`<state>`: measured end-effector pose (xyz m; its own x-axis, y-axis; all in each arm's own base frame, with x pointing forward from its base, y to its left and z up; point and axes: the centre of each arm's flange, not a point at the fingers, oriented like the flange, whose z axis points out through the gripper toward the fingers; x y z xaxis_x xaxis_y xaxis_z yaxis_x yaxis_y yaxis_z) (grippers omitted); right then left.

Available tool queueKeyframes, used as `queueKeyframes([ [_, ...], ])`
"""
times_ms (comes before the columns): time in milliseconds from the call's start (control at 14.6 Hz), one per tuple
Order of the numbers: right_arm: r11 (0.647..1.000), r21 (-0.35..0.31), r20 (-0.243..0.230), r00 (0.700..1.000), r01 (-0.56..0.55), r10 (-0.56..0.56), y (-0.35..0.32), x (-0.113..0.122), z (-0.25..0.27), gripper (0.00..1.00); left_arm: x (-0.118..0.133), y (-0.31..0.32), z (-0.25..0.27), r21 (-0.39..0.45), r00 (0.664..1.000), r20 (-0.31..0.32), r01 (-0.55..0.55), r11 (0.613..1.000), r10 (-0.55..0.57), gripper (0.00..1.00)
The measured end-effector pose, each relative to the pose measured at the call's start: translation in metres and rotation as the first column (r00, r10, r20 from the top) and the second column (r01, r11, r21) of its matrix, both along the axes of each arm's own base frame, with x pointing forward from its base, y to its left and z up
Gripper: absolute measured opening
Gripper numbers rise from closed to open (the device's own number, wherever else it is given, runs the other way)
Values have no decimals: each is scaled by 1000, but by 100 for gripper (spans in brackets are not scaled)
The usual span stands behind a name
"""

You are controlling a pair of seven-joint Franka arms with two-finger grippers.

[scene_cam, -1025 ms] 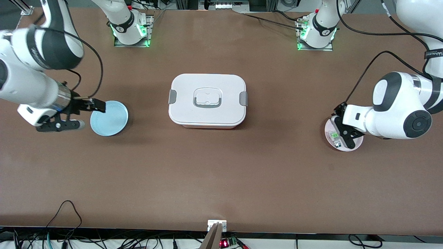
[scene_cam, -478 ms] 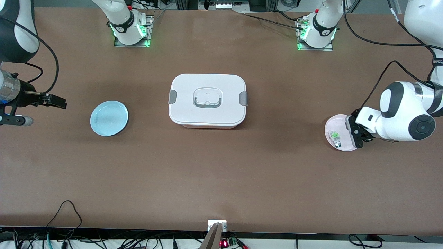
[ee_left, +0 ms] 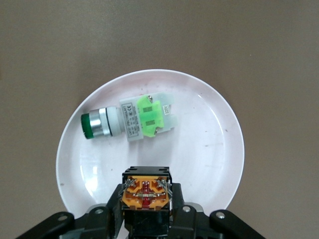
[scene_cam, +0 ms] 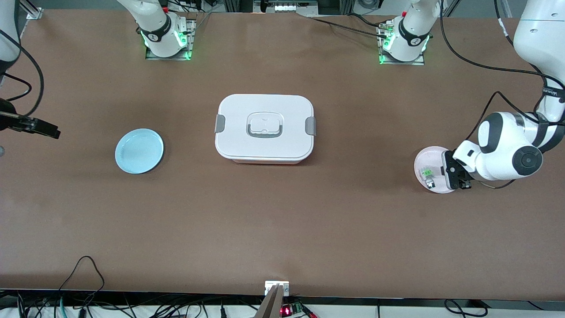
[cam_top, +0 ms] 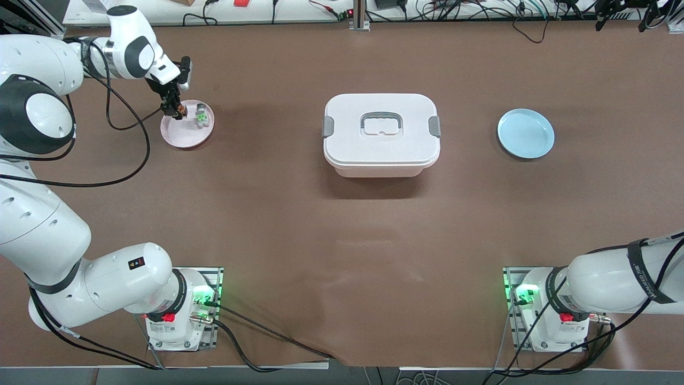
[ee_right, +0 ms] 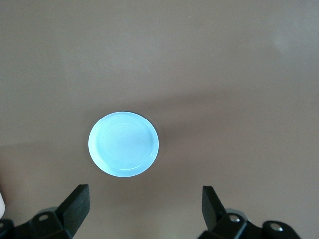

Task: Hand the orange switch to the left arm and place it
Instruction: 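Carry the switch to the pink plate while the right arm retracts, then lower the switch onto the pink plate and open the left gripper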

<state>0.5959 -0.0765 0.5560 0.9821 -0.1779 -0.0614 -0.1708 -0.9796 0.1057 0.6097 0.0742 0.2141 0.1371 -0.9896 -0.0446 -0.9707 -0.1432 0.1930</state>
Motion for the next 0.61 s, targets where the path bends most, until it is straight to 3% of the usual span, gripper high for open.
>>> queueKeyframes([
  [342, 1000, 5, 37, 999, -11, 10, 2, -26, 19, 100, -14, 4, -22, -19, 999, 54, -6, 1000, 7, 41],
  [547, 998, 15, 21, 998, -56, 56, 4, -32, 14, 100, -20, 14, -26, -22, 999, 47, -19, 1000, 20, 42],
  [615, 997, 26, 20, 997, -69, 69, 5, -32, 14, 100, -20, 16, -27, -23, 999, 45, -20, 1000, 21, 47],
])
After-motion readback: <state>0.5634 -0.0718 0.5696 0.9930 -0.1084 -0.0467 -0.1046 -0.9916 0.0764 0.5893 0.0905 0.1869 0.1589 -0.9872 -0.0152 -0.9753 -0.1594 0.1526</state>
